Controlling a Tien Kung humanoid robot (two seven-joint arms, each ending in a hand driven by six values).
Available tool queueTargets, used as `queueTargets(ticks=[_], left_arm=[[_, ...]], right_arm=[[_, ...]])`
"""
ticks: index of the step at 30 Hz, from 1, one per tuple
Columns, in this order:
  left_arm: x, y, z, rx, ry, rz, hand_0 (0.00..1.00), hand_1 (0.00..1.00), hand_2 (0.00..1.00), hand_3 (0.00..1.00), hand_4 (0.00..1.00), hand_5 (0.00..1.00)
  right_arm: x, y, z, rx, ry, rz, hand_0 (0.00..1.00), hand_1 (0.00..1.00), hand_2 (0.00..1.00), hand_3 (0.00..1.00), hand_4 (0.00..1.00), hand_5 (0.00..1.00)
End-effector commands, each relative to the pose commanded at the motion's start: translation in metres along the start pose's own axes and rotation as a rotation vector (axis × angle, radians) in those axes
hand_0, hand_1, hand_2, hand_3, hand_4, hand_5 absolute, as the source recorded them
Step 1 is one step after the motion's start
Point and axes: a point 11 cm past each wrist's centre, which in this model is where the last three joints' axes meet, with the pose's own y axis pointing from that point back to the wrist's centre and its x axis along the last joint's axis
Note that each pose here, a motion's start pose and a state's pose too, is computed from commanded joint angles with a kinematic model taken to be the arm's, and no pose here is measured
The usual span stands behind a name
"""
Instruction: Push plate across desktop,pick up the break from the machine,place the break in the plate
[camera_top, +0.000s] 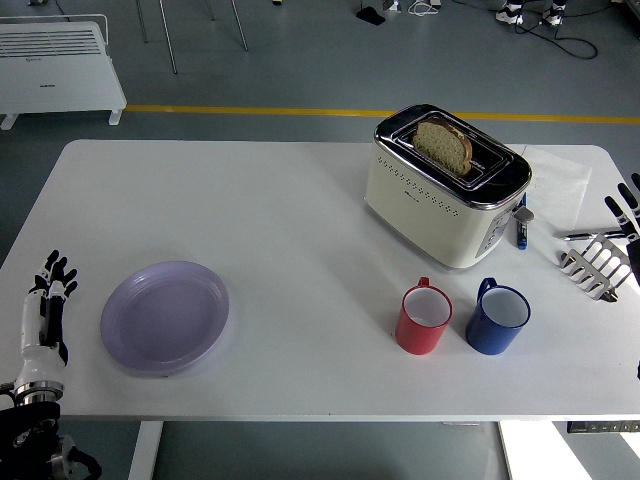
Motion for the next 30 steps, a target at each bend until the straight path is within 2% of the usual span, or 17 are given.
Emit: queueTargets(ticks=[13,30], left_arm=[[-0.007,0.0,-0.005,0.013,-0.007,-0.016,0.851,0.884,0.959,0.946,0.588,0.998],[-0.028,0.007,-0.017,0.057,0.004,-0.088,0.847,0.88,0.955,0.936,0.586,0.998]], right_arm=[[0.0,0.0,0.0,0.0,-0.003,0.0,0.768,0.709,0.707,0.722,0.534,0.615],[0.001,0.002,0.005,-0.01,-0.001,0.004,0.768,0.708,0.707,0.722,0.534,0.614]])
